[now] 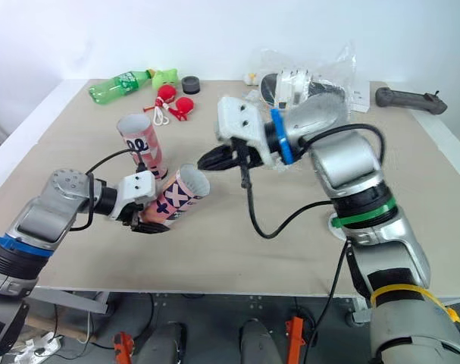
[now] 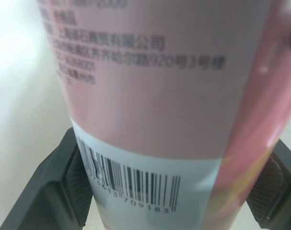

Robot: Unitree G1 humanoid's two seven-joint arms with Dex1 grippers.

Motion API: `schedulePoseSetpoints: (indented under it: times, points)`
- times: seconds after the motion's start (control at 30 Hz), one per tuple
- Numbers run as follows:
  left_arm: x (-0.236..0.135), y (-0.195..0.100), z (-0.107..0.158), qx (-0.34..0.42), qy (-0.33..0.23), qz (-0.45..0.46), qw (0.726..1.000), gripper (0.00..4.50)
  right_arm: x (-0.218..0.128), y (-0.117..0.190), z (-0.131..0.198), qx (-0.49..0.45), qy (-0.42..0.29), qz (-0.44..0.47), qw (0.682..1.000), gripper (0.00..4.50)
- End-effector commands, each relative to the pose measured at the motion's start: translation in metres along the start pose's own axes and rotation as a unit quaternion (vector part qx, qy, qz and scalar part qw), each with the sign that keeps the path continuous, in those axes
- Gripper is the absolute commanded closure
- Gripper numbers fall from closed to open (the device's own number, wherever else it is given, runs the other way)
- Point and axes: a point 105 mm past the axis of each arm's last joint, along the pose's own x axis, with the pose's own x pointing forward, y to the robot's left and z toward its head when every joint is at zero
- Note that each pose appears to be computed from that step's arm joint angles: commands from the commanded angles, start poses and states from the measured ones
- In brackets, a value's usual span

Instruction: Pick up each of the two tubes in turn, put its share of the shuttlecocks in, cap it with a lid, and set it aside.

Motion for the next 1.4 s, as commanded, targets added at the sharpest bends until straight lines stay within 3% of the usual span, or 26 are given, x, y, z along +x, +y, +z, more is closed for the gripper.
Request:
schedulePoseSetpoints:
  times: [0.03,0.2,0.5,0.63,0.73,1.03,1.2,1.4]
  points:
    - [0.017,-0.014,-0.007,-0.009,0.007,-0.032,0.999,0.84,0.015,-0.004,0.0,-0.028,0.013,0.009,0.999,4.44]
    - [0.017,-0.016,-0.006,-0.009,0.007,-0.031,0.999,0.84,0.055,-0.007,-0.012,-0.034,0.027,0.019,0.999,4.44]
    - [0.015,-0.017,-0.007,-0.012,0.008,-0.028,1.0,0.84,0.074,-0.001,-0.019,-0.041,0.031,0.033,0.998,4.44]
    - [0.016,-0.018,-0.007,-0.012,0.008,-0.028,0.999,0.84,0.061,-0.009,-0.008,-0.037,0.003,0.008,0.999,4.44]
    - [0.015,-0.019,-0.008,-0.014,0.008,-0.028,0.999,0.84,0.022,-0.022,0.001,-0.025,-0.022,-0.043,0.999,4.44]
    - [0.018,-0.018,-0.005,-0.009,-0.002,-0.029,1.0,0.84,-0.051,-0.024,0.011,0.018,-0.061,-0.137,0.989,0.09]
    - [0.02,-0.011,0.012,0.0,-0.049,-0.013,0.999,0.84,-0.089,-0.005,-0.008,0.056,-0.038,-0.183,0.981,0.03]
    - [0.026,-0.007,0.056,0.009,-0.174,0.004,0.985,0.84,-0.133,0.029,-0.054,0.114,0.103,-0.173,0.973,0.03]
